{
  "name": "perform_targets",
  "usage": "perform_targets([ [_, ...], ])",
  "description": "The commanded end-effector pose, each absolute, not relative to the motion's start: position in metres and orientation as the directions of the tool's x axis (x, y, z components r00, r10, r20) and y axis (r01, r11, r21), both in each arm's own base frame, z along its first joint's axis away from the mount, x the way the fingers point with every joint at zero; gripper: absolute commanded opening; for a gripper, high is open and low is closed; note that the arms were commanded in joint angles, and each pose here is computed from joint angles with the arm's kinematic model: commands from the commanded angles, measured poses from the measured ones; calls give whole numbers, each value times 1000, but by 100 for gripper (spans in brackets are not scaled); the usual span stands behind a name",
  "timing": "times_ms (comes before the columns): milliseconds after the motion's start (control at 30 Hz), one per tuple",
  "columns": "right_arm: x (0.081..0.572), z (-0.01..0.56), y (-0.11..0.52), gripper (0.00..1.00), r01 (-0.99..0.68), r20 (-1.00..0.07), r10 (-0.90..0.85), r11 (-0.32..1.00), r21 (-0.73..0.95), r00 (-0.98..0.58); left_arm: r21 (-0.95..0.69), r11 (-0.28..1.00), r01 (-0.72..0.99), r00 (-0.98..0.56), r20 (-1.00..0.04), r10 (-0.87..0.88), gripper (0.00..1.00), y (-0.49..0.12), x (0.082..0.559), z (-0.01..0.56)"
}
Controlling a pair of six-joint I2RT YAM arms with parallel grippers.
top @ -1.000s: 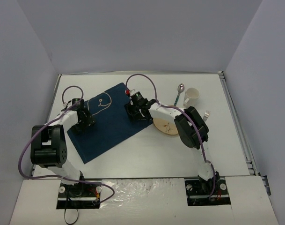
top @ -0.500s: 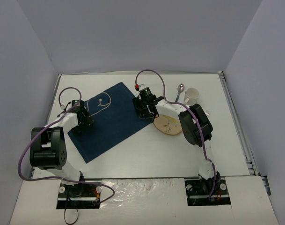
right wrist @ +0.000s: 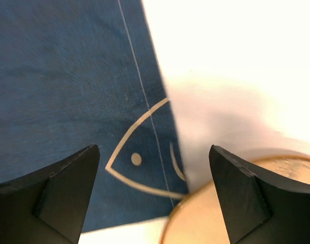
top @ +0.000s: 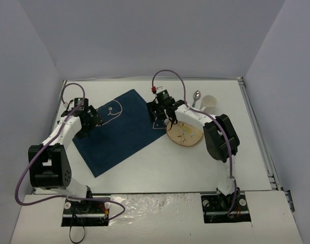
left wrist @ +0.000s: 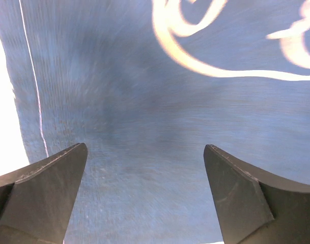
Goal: Set the dinner table for one person
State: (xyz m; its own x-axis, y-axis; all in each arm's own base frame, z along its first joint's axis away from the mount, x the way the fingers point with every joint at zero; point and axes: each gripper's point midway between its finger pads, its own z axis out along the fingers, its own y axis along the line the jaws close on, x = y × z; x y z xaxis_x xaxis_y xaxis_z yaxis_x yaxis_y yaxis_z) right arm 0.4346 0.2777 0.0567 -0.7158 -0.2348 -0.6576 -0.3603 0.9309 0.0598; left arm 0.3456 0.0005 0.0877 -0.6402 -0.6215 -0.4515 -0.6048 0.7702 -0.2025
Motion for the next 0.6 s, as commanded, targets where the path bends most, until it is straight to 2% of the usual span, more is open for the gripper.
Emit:
perform_targets([
  [0,446,186,263,95,-276,-825,-36,950,147,-564,-229,863,-451,-634,-598,-490,97,-6,356,172],
  [133,426,221,232,100,-217,-853,83,950,224,-516,-232,908,-350,-662,-624,-415,97,-15,343,193],
  [200,409,197,215,100,-191,-836,91,955,227,-542,-239,918,-316,-661,-639,-394,97,-17,333,201],
  [267,398,210,201,100,-195,-860,140,944,265,-491,-234,937,-259,-677,-648,-349,97,-21,316,205],
  [400,361,190,172,100,-150,-834,212,932,329,-509,-196,957,-214,-664,-689,-290,97,-16,292,214],
  [567,327,163,137,100,-40,-758,359,892,451,-544,-170,962,-213,-627,-732,-267,97,-8,267,221],
])
